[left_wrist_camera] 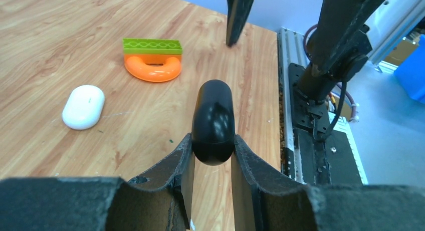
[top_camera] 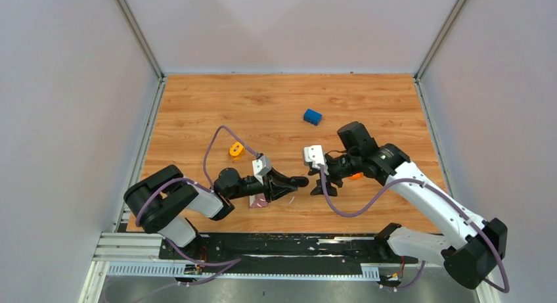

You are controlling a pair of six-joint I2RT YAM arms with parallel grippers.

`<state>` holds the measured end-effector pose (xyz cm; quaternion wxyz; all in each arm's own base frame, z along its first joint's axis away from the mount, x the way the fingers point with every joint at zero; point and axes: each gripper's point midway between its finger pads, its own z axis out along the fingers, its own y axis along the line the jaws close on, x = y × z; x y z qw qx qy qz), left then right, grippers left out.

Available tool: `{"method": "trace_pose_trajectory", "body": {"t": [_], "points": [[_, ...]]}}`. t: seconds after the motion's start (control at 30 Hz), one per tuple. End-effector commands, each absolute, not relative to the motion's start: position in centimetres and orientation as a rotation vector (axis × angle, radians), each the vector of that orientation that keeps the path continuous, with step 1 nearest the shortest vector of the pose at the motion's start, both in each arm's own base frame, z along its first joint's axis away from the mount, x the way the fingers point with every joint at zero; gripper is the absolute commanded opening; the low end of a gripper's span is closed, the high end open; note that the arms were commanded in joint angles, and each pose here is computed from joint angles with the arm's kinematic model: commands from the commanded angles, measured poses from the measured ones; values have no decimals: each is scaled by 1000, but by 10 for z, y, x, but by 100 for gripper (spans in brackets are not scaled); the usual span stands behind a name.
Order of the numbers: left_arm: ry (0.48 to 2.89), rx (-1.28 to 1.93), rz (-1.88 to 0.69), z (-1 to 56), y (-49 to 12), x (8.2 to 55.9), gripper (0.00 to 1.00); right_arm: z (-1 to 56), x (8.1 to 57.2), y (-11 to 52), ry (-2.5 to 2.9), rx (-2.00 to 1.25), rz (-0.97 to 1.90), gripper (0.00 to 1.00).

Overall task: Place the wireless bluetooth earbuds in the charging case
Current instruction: Place the charging case at the center of the board, then reset both arms

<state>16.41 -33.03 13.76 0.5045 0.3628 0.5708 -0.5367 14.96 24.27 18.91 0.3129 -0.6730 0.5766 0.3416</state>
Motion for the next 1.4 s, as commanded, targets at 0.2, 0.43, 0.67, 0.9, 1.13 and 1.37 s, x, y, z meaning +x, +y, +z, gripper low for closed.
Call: {"method": "trace_pose_trajectory", "body": {"t": [0.2, 0.43, 0.67, 0.9, 1.13, 1.37], "points": [[1602, 682, -1257, 112, -345, 205, 0, 224, 261, 203, 1672, -1235, 472, 63], [1888, 297, -1366, 91, -360, 226, 1, 227, 295, 165, 1763, -1011, 247, 89], [2165, 159, -1140, 65, -353, 246, 19, 226, 297, 161, 1780, -999, 247, 90], [2355, 259, -900, 44, -339, 252, 31, 223, 297, 164, 1796, -1020, 265, 89], [2379, 429, -466, 70, -288, 274, 50, 222, 299, 158, 1824, -996, 240, 91], [2170, 363, 44, 138, -202, 320, 58, 234, 323, 133, 1880, -717, 186, 100]]}}
